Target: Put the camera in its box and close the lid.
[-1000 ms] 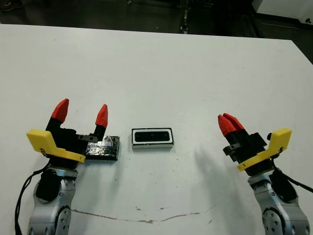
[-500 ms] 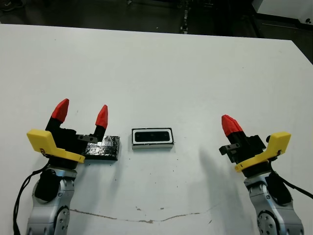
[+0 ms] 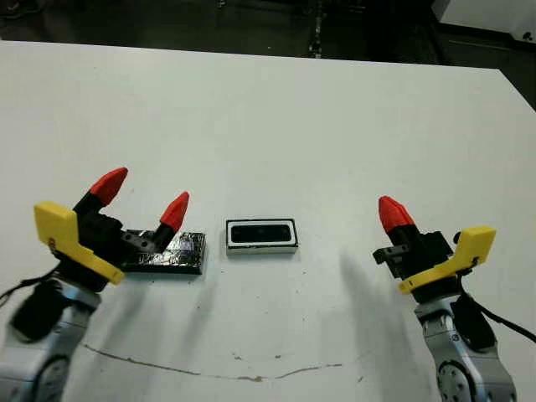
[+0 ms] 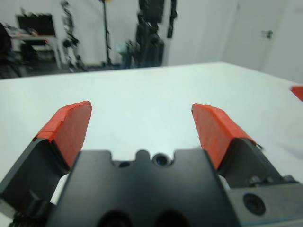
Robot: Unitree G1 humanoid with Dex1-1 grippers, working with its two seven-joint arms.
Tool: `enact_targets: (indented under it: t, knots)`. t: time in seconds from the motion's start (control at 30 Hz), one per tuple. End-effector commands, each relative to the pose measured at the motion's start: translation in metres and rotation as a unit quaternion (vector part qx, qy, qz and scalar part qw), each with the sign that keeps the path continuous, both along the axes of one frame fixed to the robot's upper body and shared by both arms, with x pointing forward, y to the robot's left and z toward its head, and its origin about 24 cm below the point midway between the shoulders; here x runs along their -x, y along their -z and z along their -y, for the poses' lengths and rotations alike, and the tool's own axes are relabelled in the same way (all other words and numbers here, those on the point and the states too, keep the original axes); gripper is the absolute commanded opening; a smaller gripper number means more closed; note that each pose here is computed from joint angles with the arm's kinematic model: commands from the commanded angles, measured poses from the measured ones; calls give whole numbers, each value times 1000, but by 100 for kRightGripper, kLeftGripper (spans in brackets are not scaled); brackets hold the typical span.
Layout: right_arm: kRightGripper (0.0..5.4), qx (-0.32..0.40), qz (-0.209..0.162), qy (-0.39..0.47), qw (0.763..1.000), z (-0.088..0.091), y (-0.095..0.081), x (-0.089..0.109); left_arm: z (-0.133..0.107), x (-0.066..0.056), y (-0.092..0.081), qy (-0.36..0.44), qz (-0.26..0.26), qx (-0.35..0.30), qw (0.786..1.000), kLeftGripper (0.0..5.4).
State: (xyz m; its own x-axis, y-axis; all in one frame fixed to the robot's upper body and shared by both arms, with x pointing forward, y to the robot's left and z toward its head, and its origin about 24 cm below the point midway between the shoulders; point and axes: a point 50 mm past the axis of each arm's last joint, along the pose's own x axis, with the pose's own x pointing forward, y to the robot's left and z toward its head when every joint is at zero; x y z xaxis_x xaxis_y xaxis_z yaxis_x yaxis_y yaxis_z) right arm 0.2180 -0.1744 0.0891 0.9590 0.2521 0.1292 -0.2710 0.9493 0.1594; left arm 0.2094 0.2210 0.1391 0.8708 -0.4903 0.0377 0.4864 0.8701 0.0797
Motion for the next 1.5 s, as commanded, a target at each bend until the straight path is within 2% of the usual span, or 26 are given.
enact_targets:
  t: [0.03,0.2,0.37,0.53,0.6,0.73,0.93,1.07,1.4,1.5]
  knots:
    - [2,4,-3,5,1000,2,0,0,-13,-7,-11,57,-27,-33,997,540]
    - [2,3,-2,4,1000,1,0,0,-26,-19,-30,159,-67,-92,981,540]
    - [2,-2,-6,5,1000,2,1,1,-35,-30,-49,271,-96,-189,939,540]
    - [2,3,-9,12,1000,1,1,2,-37,-36,-59,333,-104,-248,904,540]
    - [2,1,-9,12,1000,1,2,2,-38,-38,-60,365,-100,-263,887,540]
    - [2,1,-11,14,1000,2,2,2,-36,-44,-57,445,-107,-318,830,540]
    - [2,0,-15,15,1000,1,3,2,-30,-52,-52,481,-99,-340,802,540]
    - [2,-1,-14,13,1000,1,3,2,-23,-56,-49,496,-117,-339,791,540]
    - [2,3,-17,13,1000,2,5,3,-18,-59,-23,510,-99,-286,805,540]
    - [2,3,-18,13,1000,2,5,3,-18,-60,-14,508,-117,-267,811,540]
